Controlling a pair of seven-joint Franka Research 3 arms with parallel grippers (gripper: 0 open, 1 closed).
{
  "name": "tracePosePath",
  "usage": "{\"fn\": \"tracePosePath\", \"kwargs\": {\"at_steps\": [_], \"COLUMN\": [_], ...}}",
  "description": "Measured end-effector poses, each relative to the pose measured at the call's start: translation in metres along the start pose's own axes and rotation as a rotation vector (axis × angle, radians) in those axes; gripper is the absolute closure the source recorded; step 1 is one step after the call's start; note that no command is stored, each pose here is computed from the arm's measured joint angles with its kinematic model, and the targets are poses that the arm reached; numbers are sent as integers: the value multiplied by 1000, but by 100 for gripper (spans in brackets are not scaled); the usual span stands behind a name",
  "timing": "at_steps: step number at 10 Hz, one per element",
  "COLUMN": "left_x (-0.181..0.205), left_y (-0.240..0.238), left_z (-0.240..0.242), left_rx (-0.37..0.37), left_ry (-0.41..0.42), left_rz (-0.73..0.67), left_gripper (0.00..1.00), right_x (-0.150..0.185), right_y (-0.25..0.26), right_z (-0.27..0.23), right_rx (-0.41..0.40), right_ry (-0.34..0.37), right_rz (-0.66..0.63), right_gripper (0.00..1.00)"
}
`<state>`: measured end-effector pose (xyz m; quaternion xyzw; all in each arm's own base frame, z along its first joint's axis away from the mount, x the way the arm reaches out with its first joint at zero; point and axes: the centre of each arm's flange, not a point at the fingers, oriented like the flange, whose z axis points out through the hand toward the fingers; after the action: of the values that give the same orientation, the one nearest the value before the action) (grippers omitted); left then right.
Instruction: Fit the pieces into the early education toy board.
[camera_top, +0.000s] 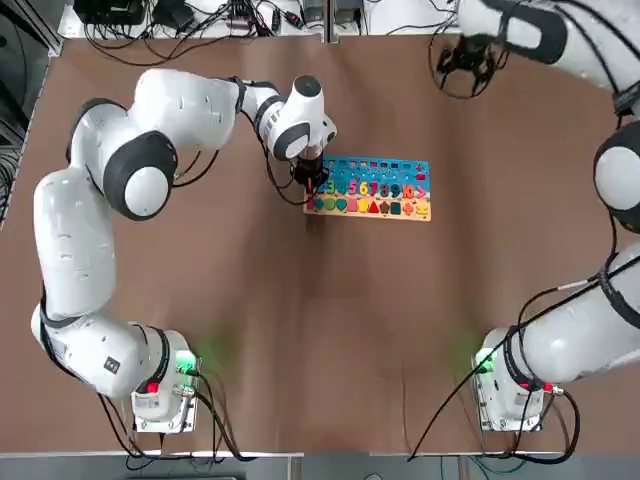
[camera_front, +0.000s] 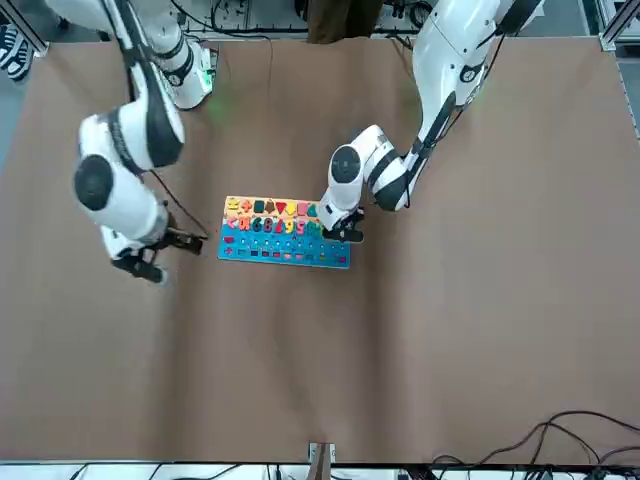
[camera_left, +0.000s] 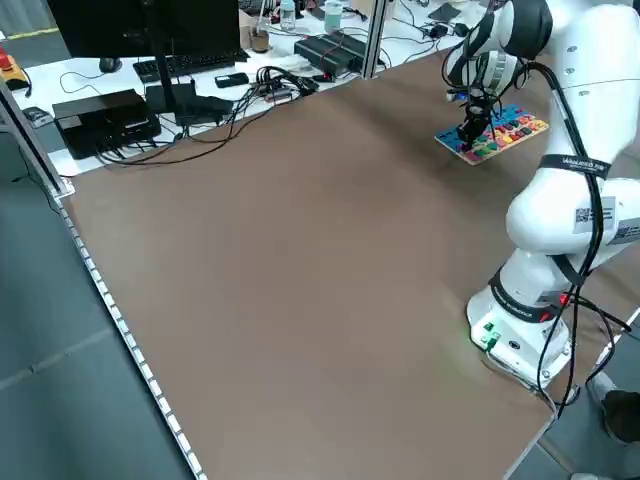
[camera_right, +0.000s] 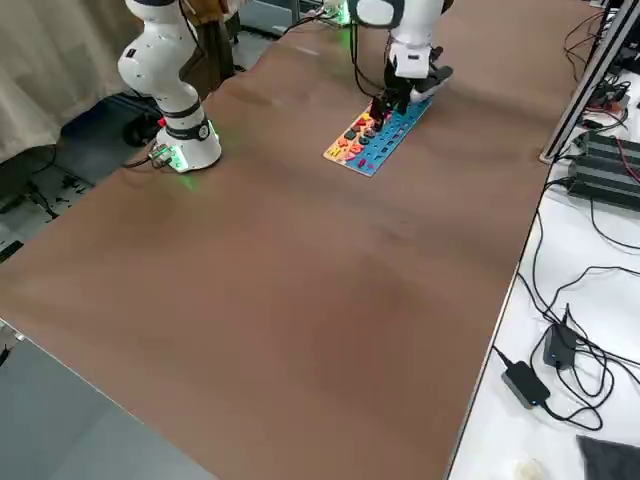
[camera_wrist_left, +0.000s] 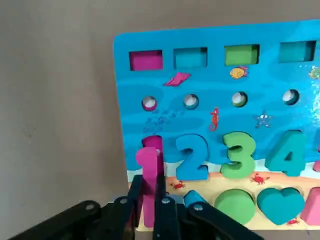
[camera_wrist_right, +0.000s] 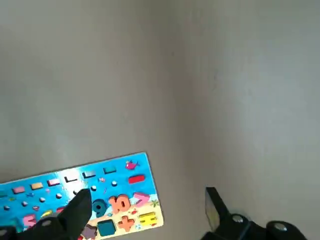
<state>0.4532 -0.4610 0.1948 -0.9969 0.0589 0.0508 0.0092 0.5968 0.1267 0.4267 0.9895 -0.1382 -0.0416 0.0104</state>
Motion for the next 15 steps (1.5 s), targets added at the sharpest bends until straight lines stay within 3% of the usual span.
{"fn": "tracePosePath", "kwargs": {"at_steps": [3,5,11,15], "left_x": [3,5,9,8], "left_y": [0,0,1,2], "left_z": [-4,-5,4,5], "left_rx": [-5,-6,3,6], "left_ry": [7,10,-12,-16], "left_rz": [13,12,17,21], "left_gripper": [87,87,87,87], "right_x": [16,20,7,4], "right_y": [46,60,28,-15], "right_z": [-61,-75,-63,-4], "right_rx": [1,3,-16,-58], "right_ry": [-12,-15,-61,-146], "right_rz": [-7,-16,-79,-142], "right_gripper": [0,0,0,0]}}
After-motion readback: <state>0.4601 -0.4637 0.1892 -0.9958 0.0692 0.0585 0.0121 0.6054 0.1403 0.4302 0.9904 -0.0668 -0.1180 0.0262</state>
